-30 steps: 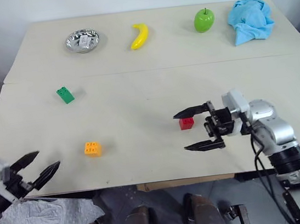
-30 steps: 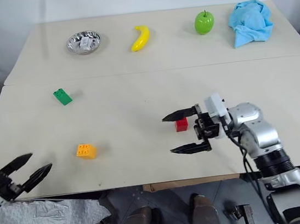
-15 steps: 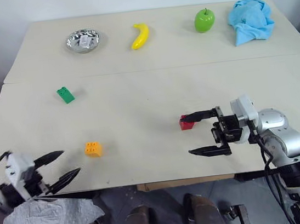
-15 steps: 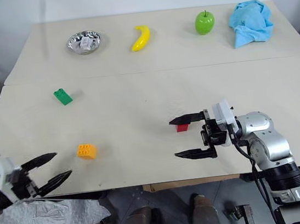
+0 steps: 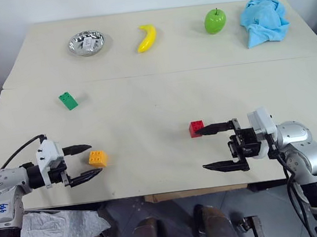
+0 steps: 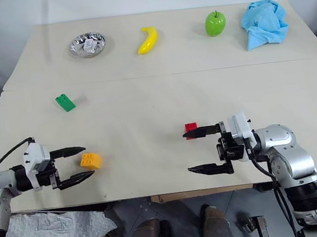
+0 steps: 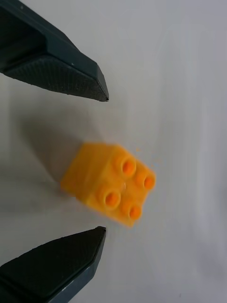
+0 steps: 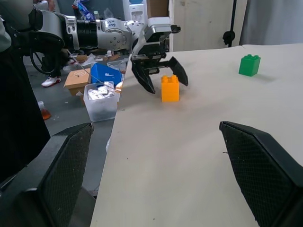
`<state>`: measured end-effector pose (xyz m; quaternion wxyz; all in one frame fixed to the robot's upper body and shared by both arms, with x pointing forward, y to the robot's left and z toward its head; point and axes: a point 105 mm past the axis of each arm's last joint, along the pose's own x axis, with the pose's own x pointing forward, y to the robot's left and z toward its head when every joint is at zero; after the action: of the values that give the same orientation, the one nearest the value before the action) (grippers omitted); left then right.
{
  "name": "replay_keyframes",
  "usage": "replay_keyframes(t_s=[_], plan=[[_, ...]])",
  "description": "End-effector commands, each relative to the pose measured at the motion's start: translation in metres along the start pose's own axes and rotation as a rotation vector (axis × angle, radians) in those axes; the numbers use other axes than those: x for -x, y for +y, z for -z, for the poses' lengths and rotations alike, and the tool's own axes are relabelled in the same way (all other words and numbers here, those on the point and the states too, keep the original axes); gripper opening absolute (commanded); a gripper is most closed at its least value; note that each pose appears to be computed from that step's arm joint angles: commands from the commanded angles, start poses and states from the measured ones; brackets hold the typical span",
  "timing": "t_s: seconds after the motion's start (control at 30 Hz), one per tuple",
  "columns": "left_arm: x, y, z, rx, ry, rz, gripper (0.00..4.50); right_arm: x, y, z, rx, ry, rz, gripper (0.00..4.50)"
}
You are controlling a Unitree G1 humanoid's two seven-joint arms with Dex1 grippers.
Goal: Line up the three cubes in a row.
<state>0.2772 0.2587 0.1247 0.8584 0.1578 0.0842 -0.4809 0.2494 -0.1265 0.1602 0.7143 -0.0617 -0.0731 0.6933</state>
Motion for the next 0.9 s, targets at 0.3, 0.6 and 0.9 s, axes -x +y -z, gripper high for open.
replay_keyframes(t_s=[0.3,0.6,0.9], plan=[[0.060,-0.017,-0.010,0.223,-0.216,-0.350,4.50,0.006,-0.003,-0.008,0.059,-0.010,0.055,4.47],[0.118,0.014,0.023,0.250,-0.337,-0.974,4.50,-0.003,-0.021,-0.016,0.096,-0.072,0.087,4.47],[0.093,0.046,0.019,0.270,-0.388,-1.005,4.50,-0.005,-0.024,-0.019,0.114,-0.074,0.099,4.47]])
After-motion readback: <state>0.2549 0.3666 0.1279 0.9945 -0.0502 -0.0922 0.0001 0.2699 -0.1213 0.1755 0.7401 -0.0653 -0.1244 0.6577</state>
